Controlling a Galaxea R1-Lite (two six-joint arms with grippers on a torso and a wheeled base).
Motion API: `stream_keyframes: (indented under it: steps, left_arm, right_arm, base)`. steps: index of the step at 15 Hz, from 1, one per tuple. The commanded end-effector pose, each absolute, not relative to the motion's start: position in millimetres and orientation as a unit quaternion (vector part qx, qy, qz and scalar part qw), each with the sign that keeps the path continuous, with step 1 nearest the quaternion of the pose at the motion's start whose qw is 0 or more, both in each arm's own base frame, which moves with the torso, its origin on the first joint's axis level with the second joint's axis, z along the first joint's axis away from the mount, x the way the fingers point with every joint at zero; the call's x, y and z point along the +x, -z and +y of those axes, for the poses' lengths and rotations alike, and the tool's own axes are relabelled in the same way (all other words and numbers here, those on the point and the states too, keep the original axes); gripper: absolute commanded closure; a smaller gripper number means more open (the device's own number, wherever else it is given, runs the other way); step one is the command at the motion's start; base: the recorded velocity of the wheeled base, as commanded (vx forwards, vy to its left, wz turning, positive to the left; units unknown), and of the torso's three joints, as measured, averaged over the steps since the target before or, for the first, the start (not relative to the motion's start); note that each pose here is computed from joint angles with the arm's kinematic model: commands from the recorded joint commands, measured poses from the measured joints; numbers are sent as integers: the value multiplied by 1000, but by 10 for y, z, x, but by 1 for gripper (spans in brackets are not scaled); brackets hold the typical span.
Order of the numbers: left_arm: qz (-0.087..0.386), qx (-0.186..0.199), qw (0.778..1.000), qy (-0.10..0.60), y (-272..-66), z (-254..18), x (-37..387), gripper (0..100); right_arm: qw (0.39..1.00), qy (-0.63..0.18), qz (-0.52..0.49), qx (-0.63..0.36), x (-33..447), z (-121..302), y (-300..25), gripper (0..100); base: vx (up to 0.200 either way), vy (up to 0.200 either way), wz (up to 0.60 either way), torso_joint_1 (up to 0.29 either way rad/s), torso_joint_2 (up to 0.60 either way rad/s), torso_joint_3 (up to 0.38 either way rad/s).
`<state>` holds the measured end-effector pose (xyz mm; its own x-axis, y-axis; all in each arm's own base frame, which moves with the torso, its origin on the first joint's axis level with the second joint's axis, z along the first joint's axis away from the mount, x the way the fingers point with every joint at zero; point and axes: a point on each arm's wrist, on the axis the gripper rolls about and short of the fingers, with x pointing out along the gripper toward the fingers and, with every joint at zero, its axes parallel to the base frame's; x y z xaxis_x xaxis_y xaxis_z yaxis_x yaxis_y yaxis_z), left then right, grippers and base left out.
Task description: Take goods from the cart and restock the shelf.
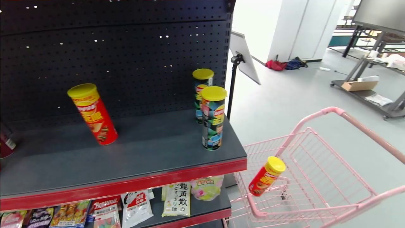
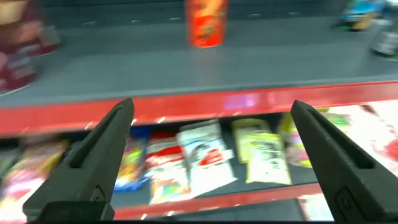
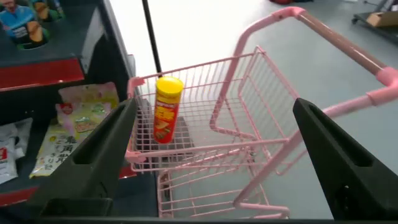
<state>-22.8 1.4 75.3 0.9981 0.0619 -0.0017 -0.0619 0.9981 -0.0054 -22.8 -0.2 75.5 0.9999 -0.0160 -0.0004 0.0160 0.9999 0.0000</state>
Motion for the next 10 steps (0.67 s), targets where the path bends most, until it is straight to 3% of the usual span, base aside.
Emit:
stream_keyframes:
  steps: [1, 8, 10]
  left_arm:
    - [1, -3, 1000, -31, -753, 13, -228, 0]
    - [1, -3, 1000, -31, -753, 13, -228, 0]
    - [1, -3, 1000, -31, -753, 13, -228, 0]
  right_arm:
    - [1000, 8, 0, 0, -228, -2, -755, 0]
    - [1000, 8, 0, 0, -228, -2, -755, 0]
    - [1000, 8, 0, 1, -228, -2, -755, 0]
  base:
    - [0, 0, 0, 0, 0, 0]
    - [0, 0, 0, -7, 8, 7]
    - [0, 0, 0, -137, 329, 178]
